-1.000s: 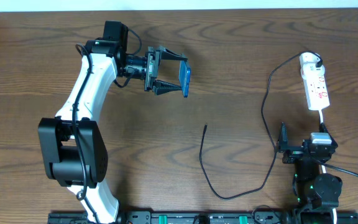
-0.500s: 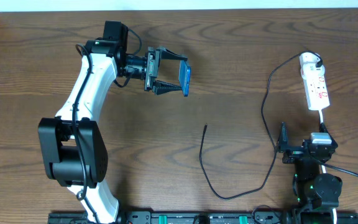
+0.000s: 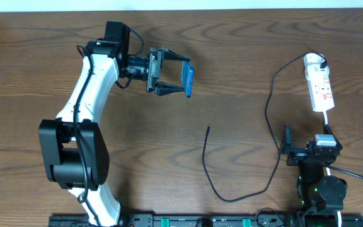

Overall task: Plug charger to phone and switch on socket
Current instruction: 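Hold the phone upright in the left gripper above the table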

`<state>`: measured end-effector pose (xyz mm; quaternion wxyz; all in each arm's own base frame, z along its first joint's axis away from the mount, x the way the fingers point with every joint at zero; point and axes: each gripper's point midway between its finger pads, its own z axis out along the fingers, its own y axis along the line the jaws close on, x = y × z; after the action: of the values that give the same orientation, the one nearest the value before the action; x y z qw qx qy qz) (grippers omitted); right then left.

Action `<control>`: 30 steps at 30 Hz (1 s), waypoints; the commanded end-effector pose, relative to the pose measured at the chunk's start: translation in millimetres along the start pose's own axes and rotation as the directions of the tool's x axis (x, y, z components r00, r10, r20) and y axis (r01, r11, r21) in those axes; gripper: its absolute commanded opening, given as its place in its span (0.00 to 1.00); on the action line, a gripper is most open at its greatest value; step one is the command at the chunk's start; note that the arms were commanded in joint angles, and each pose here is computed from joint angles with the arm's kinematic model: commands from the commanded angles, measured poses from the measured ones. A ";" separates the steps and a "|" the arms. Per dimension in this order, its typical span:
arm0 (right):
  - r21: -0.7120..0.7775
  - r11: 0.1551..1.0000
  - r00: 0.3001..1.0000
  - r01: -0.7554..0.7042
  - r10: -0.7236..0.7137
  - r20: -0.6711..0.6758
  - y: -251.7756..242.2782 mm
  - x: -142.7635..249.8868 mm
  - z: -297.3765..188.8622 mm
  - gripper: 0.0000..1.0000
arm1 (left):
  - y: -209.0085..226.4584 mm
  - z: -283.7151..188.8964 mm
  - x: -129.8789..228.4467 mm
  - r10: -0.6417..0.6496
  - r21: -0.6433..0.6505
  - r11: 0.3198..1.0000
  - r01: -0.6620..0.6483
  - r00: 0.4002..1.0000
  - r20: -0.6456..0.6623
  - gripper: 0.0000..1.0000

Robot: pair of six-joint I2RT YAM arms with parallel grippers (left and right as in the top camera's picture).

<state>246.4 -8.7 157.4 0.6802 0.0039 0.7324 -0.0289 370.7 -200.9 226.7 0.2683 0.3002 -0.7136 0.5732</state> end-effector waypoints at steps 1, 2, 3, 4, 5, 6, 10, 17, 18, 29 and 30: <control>-0.005 1.000 1.000 0.008 -0.008 0.001 1.4 0.2 -0.3 0.99 | -18.4 -5.2 23.8 0.052 0.042 0.998 -0.050 0.998 -0.046 0.07; -0.005 1.000 1.000 0.008 -0.008 0.001 1.4 0.2 -0.3 0.99 | -18.4 -5.2 23.8 0.052 0.042 0.998 -0.050 0.998 -0.046 0.07; -0.005 1.000 1.000 0.008 -0.008 0.001 1.4 0.4 -0.3 0.99 | -18.4 -5.2 23.8 0.052 0.042 0.998 -0.050 0.998 -0.046 0.07; -0.005 1.000 1.000 0.008 -0.008 0.001 1.4 0.2 -0.3 0.99 | -18.3 -5.2 23.7 0.052 0.041 0.998 -0.050 0.998 -0.045 0.07; -0.005 1.000 1.000 0.008 -0.008 0.001 1.4 0.2 -0.3 0.99 | -18.3 -5.2 23.7 0.052 0.041 0.998 -0.050 0.998 -0.045 0.07; -0.005 1.000 1.000 0.008 -0.008 0.001 1.4 0.2 -0.3 0.99 | -18.3 -5.2 23.7 0.052 0.041 0.998 -0.050 0.998 -0.045 0.07; -0.005 1.000 1.000 0.008 -0.008 0.001 1.4 0.2 -0.3 0.99 | -18.3 -5.2 23.7 0.053 0.041 0.998 -0.051 0.998 -0.045 0.07; 0.003 1.000 1.000 0.009 -0.009 0.001 0.0 0.0 -0.3 0.99 | -19.7 -5.2 23.0 0.076 0.044 0.996 -0.074 0.996 -0.043 0.07; 0.002 1.000 1.000 0.009 -0.009 0.001 0.1 0.1 -0.3 0.99 | -19.8 -5.2 22.8 0.078 0.044 0.996 -0.076 0.996 -0.042 0.07; -0.006 1.000 1.000 0.004 -0.004 0.013 1.5 -2.7 -0.3 0.99 | -19.5 -5.2 21.6 0.079 0.041 0.996 -0.078 0.996 -0.035 0.07; -0.010 1.000 1.000 0.004 -0.004 0.016 2.2 -3.4 -0.3 0.99 | -19.5 -5.2 21.6 0.079 0.041 0.996 -0.078 0.996 -0.035 0.07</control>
<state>246.5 -8.7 158.7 0.6822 0.0040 0.7306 -0.0289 372.7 -201.0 227.1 0.2618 0.2948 -0.7159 0.5763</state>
